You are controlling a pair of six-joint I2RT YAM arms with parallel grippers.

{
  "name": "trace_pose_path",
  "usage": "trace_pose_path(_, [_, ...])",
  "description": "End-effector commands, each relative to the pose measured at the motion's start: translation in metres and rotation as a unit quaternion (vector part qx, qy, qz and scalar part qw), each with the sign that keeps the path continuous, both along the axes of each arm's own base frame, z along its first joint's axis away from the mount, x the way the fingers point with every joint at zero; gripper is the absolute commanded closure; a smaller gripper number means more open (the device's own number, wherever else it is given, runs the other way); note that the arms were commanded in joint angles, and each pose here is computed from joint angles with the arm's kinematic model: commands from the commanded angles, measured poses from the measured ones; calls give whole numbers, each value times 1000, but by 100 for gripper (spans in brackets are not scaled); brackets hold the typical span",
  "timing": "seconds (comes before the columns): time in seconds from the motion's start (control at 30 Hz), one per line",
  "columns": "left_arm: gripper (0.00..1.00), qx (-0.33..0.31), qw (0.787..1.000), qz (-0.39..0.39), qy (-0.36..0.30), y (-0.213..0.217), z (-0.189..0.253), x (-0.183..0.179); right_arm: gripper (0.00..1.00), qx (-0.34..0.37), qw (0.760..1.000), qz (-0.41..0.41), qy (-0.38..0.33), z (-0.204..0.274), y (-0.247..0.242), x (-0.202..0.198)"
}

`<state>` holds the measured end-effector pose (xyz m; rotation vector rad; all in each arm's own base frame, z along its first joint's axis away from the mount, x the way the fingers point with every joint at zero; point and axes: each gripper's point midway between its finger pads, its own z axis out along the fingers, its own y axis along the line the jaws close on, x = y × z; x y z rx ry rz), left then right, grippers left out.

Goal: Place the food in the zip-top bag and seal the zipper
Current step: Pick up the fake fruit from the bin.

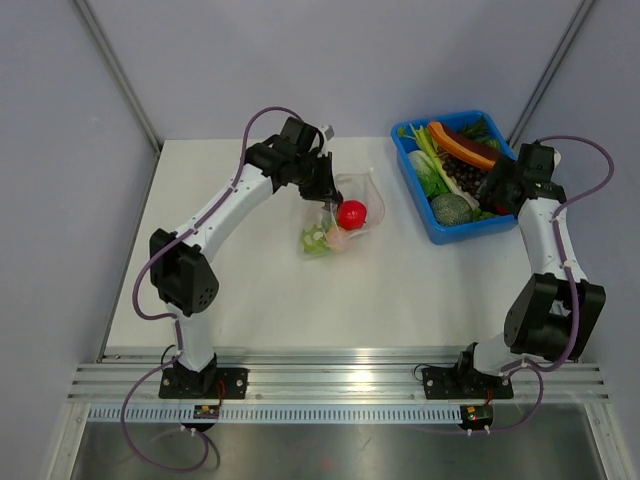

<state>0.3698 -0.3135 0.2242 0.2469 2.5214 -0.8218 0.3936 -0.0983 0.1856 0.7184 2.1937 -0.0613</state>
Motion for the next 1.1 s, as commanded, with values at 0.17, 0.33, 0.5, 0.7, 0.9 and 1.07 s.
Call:
trace_pose_path(0.17, [100,-30,998,-29,-41,-7,19,-4,0,-59,997,-51,5,23,-52,25])
trace_pose_path(0.33, [100,-28,998,-33,-39,-10,13,1,1,-57,996,-61,26,11,-63,41])
trace_pose_path(0.5, [100,-27,998,-35,-42,-11,14,2,1,-48,997,-57,38,-4,-74,57])
trace_pose_path(0.7, [100,-36,997,-41,-47,-12,23,-1,1,-39,996,-52,53,-23,-81,69])
trace_pose_path(0.9, [100,-41,997,-43,-52,-12,26,-3,1,-24,996,-50,65,-38,-81,79])
trace_pose_path(1.07, [100,-34,997,-33,-67,-6,30,-2,1,-23,995,-46,82,-48,-84,82])
